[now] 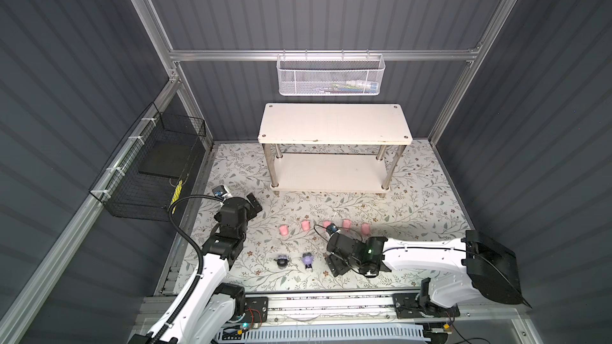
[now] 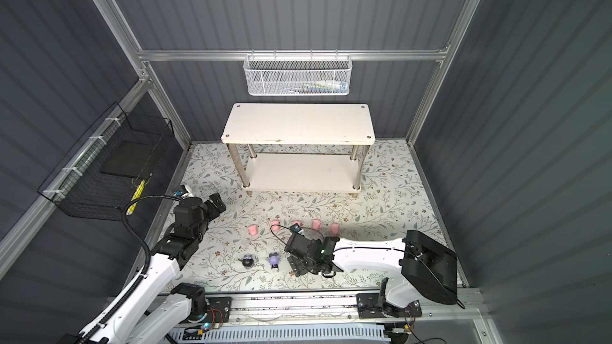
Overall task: Place and organize the plastic toys onto the shelf
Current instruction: 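Lower the right gripper and close it on the black purple-bow toy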
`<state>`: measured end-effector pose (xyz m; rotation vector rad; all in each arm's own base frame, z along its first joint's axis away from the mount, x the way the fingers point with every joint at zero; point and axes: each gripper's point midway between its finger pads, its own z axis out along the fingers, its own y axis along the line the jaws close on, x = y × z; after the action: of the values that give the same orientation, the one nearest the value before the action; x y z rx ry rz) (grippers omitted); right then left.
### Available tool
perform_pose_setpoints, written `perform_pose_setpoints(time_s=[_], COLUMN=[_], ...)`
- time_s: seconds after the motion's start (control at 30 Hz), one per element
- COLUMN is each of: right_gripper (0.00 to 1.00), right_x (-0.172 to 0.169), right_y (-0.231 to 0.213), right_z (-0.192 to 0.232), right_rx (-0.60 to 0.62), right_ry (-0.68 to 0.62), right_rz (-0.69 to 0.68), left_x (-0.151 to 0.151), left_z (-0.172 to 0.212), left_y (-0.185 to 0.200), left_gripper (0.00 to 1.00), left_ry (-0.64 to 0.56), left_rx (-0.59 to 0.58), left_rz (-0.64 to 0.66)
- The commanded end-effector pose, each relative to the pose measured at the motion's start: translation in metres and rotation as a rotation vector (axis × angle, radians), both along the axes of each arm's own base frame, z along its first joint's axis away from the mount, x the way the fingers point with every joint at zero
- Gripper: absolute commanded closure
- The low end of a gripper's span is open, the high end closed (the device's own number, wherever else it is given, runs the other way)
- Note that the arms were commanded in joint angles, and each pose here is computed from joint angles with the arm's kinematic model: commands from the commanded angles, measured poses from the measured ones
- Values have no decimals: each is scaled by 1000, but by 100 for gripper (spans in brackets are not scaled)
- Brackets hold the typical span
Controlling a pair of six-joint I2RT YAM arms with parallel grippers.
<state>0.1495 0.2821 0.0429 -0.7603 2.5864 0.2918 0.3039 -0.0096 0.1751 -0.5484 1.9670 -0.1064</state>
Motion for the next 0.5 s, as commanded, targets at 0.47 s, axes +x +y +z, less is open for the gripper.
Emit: perform_pose_setpoints(time_s=[0.47], right_gripper=[37], right_x=[8], right_y=[7], right_z=[-1], right_rx=[-22], right_ry=[-7], right_rz=[-5], left_x=[2], left_z=[-11], left_y=[-2], left_gripper=[0], left_ry=[20], left_rx=[0], left_rz=[-2])
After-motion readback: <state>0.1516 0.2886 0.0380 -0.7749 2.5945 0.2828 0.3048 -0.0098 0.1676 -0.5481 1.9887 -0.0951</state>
